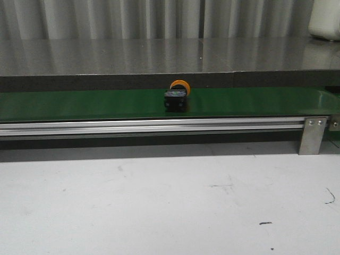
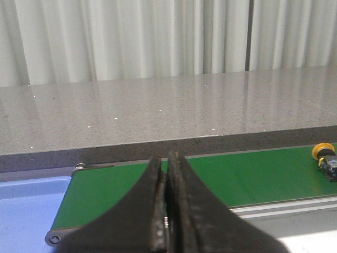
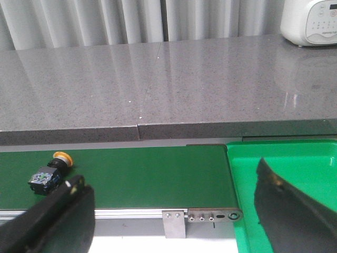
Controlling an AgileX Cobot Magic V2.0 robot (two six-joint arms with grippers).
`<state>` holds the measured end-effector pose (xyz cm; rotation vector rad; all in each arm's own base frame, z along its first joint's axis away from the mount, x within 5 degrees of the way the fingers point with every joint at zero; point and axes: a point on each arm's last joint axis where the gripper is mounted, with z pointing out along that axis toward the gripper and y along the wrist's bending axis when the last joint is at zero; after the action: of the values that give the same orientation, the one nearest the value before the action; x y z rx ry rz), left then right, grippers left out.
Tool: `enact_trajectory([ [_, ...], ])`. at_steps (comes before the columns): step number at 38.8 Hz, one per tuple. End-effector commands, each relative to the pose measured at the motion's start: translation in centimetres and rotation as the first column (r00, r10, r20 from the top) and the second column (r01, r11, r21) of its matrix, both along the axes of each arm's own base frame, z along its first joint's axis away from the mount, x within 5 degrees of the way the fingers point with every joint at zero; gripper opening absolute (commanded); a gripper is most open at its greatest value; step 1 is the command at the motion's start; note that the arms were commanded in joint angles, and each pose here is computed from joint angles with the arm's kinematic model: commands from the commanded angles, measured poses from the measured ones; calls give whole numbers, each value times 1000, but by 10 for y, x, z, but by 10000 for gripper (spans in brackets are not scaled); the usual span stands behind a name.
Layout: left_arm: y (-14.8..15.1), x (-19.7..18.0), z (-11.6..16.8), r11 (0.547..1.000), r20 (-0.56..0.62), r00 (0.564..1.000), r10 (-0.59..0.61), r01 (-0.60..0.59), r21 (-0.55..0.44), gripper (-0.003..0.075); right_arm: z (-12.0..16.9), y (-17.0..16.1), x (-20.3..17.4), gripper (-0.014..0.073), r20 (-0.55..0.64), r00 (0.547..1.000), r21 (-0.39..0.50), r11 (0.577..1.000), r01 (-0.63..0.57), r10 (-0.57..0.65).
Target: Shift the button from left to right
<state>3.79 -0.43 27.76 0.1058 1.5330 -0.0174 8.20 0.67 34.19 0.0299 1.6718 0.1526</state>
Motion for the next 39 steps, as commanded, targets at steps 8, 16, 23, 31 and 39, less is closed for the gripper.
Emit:
enact_trajectory([
  [8,0,-2,16,1000,99,995,-4,7,-30,-21,17,0,1,634,98,995,-5,1000,-2,2],
  [16,0,-2,16,1000,99,995,-4,7,-30,-21,17,0,1,634,98,995,-5,1000,-2,2],
  [23,0,-2,16,1000,99,995,-4,7,-30,-21,17,0,1,634,95,995,-6,1000,-2,2],
  [31,0,-2,16,1000,99,995,-4,7,-30,-21,14,2,19,634,11,1000,-13,1000,-2,2],
  [39,0,-2,16,1000,99,995,-4,7,-30,-21,12,7,77,634,-193,981,-13,1000,-1,-2],
])
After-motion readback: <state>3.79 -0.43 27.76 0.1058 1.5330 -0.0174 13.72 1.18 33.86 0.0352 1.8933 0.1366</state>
